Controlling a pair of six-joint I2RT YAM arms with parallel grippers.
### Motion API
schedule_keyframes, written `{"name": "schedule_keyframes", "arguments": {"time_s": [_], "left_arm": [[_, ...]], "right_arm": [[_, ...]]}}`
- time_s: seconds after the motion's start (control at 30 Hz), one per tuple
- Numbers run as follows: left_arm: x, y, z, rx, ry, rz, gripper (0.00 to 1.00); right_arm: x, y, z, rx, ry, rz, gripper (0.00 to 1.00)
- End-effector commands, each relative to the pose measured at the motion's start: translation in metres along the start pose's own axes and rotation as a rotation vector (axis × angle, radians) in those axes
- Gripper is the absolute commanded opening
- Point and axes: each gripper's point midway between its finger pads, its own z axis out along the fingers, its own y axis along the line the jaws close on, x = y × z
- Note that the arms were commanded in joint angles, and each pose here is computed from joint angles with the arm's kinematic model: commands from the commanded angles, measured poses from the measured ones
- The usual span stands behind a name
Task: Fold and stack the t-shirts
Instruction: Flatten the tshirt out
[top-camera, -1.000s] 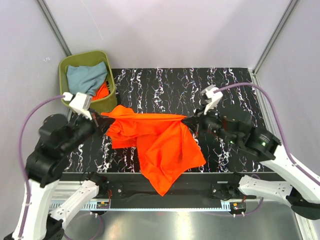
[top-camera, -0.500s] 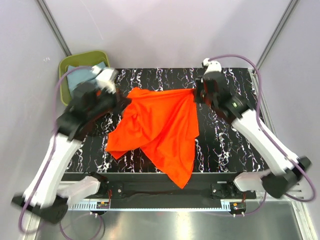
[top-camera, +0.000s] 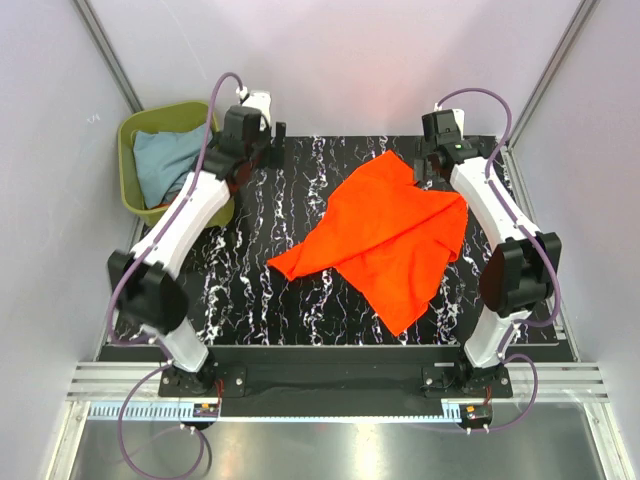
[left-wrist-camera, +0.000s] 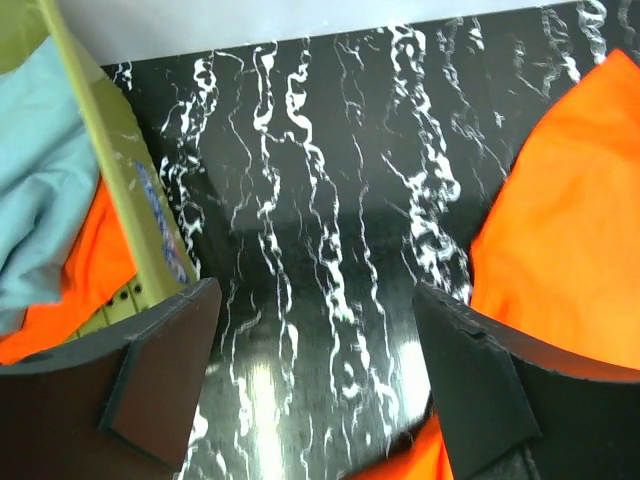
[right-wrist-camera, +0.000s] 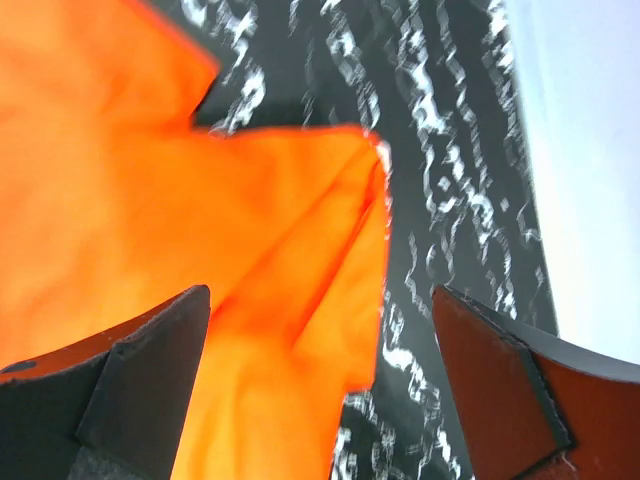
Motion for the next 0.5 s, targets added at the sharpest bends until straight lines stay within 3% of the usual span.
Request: {"name": "schedule_keyframes", "arguments": {"time_s": [0.0,0.07,0.1,0.2,0.33,0.47], "left_arm": [[0.017,-0.013,-0.063,0.104,-0.045,0.011,0.84],[0.047,-0.034,-0.093,0.223,-0.019,-0.017,0.81],[0.096,-0.045,-0.094,0.281,0.08,-0.01,0.8],[0.157,-0.072,-0.116,0.387,0.176,-0.02,0.8],[0.189,-0.11,-0.123,0.468,0.192,-0.052,0.8],[0.218,-0.102,-0.096,0.329,0.28,-0.058,0.79]], "right_arm": [[0.008,0.002,-0.05,-0.13,0.05,0.045,1.0],[0.042,0.013,-0.067,-0.24,0.118,0.076,1.0],[0.054,0.022,-0.075,-0.304,0.147,0.105,1.0],[0.108,0.038,-0.099,-0.448,0.278,0.181,0.96],[0.193,0.062,-0.122,-0.602,0.499,0.269,0.81],[0.237,0.071,-0.128,-0.634,0.595,0.344,0.77]]}}
